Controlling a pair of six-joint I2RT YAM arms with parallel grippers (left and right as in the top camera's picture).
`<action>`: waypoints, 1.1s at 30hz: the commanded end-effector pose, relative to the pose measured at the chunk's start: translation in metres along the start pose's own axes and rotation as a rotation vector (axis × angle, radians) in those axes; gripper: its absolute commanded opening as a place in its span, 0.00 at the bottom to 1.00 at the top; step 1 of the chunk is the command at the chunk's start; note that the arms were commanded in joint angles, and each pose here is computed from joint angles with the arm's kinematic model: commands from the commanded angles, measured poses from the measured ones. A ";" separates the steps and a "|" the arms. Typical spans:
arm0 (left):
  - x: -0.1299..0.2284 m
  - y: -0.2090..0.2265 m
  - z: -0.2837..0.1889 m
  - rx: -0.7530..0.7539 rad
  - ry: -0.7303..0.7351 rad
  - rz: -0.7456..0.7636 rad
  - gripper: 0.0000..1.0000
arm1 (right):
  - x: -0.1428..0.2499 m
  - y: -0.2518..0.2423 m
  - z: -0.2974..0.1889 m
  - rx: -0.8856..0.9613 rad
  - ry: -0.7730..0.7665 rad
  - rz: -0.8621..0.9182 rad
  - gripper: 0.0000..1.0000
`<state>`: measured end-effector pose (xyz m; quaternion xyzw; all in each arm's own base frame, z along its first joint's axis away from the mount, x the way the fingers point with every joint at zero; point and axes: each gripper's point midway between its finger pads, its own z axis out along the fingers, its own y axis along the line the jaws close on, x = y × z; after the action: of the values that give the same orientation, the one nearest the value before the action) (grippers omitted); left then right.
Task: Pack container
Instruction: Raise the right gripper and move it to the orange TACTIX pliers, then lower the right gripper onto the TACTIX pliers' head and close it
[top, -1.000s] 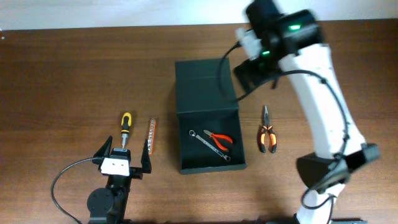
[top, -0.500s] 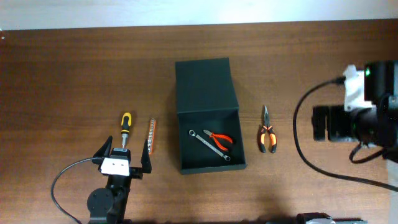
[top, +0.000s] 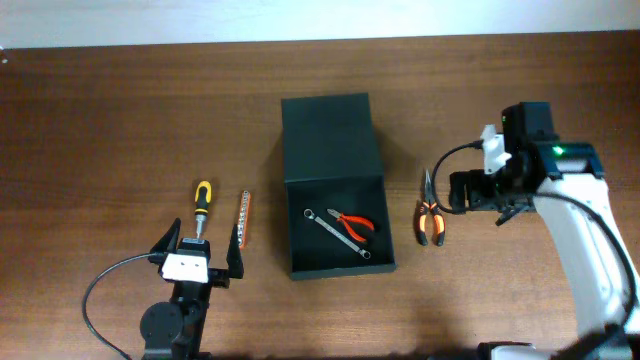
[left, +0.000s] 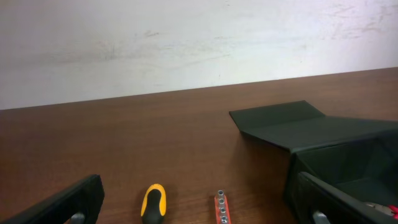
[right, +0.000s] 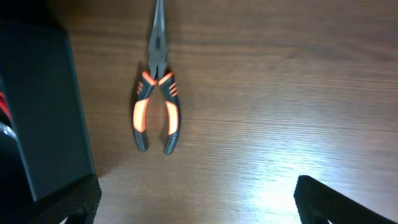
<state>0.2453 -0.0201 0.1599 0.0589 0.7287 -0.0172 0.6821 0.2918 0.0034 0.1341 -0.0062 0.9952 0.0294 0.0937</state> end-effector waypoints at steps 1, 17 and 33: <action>0.001 0.000 0.000 0.002 0.001 0.012 0.99 | 0.005 0.008 0.030 -0.072 0.096 -0.031 0.99; 0.001 0.000 0.000 0.002 0.001 0.012 0.99 | 0.004 0.001 0.103 -0.071 0.242 -0.034 0.99; 0.001 0.000 0.000 0.002 0.001 0.012 0.99 | 0.007 -0.010 0.114 -0.004 0.229 0.000 0.99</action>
<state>0.2453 -0.0201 0.1599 0.0589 0.7287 -0.0172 0.6821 0.3100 0.0060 0.0238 -0.0213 0.9988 0.0420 -0.0134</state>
